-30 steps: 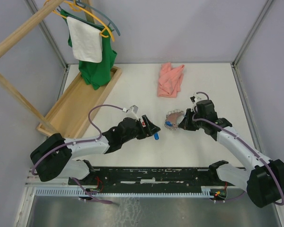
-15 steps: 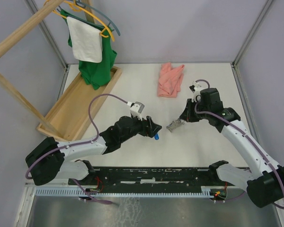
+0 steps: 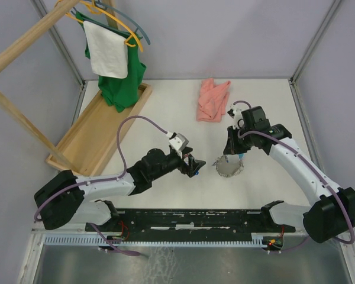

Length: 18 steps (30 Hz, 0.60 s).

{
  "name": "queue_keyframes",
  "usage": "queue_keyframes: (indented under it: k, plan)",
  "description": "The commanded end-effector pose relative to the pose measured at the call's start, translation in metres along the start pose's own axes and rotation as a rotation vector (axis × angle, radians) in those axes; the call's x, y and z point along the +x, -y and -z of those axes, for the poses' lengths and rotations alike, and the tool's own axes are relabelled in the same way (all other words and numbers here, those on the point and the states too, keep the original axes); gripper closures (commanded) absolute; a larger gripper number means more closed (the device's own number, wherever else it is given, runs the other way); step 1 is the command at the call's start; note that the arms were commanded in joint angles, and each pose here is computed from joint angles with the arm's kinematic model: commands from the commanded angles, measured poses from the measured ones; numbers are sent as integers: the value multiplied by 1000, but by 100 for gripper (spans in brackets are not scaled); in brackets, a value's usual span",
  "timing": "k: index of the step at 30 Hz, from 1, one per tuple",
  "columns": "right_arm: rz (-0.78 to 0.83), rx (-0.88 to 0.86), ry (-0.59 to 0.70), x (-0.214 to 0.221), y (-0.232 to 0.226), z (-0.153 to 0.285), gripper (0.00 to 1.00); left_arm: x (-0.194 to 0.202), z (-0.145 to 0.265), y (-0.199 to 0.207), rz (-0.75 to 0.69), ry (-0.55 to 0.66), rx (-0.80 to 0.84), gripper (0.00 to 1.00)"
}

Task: Put the keys on the keyring

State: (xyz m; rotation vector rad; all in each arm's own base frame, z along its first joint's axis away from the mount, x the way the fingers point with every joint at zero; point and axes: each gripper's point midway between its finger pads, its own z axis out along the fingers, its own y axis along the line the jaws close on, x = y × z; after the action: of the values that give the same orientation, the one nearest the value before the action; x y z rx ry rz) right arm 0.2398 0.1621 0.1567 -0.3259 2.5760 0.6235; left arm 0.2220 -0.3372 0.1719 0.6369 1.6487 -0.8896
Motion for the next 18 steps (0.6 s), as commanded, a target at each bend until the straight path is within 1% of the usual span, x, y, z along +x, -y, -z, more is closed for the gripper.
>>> queue_keyframes:
  k: [1,4,6,11,14,18]
  plan:
    - [31,-47,39,-10,-11,-2,99,-5,-9,22,-118,73,90,12]
    - [39,-72,55,-13,-17,-2,99,5,-15,26,-136,75,98,12]
    - [39,-77,68,-16,-19,-1,99,9,-18,27,-125,92,109,14]
    - [34,-95,98,-20,-23,0,99,17,-26,40,-95,103,143,25]
    - [26,-126,115,-21,-29,-1,99,27,-28,44,-88,106,130,28]
    - [13,-154,133,-22,-34,-1,99,34,-33,44,-72,137,95,34]
